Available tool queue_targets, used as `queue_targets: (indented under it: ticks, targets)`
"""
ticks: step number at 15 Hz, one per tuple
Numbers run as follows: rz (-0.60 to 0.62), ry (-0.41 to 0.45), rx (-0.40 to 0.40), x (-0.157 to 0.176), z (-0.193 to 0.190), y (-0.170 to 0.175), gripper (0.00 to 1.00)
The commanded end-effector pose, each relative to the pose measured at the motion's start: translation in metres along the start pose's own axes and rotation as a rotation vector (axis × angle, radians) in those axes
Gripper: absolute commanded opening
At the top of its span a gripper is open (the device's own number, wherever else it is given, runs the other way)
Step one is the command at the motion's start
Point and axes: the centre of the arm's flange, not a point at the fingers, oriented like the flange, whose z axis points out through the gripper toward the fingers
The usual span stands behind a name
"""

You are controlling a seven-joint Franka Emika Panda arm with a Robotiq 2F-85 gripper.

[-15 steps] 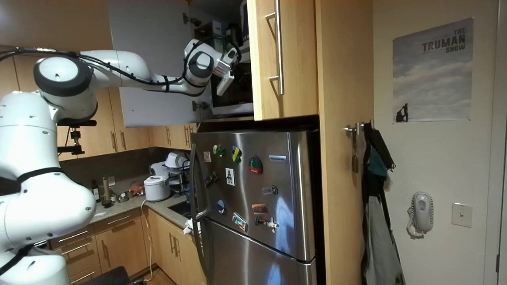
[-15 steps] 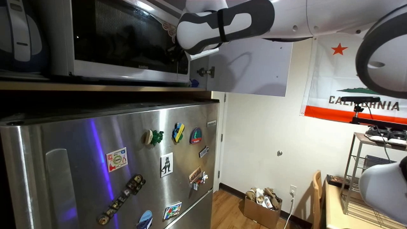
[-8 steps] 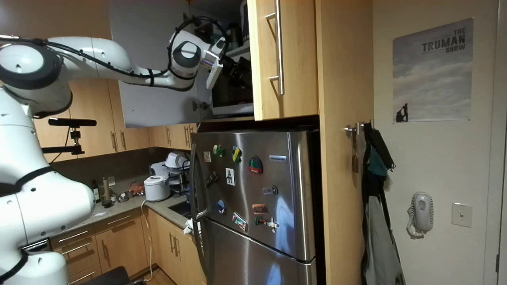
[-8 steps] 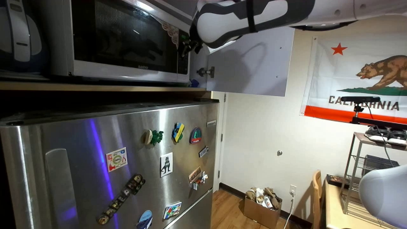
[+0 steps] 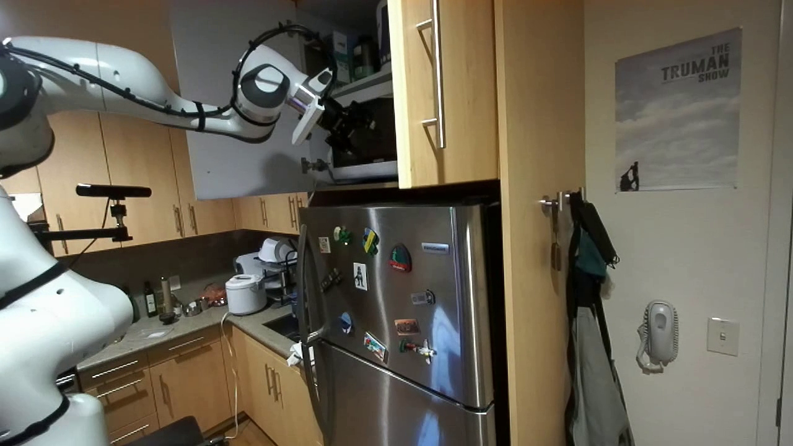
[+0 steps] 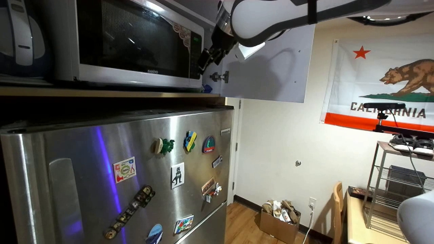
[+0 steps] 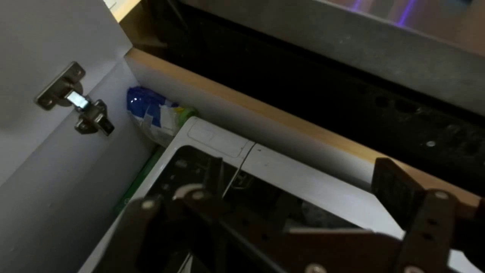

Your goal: Close the microwave door

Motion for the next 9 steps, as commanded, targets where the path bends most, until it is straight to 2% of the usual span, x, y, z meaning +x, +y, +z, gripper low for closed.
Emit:
queue_targets:
  ticks: [1,9]
  targets:
    - [-0.09,-0.06,0.026,-0.036,-0.025,-0.023,1.0]
    - [-0.303,-0.275,0.054,-0.078,-0.022,-0.078,1.0]
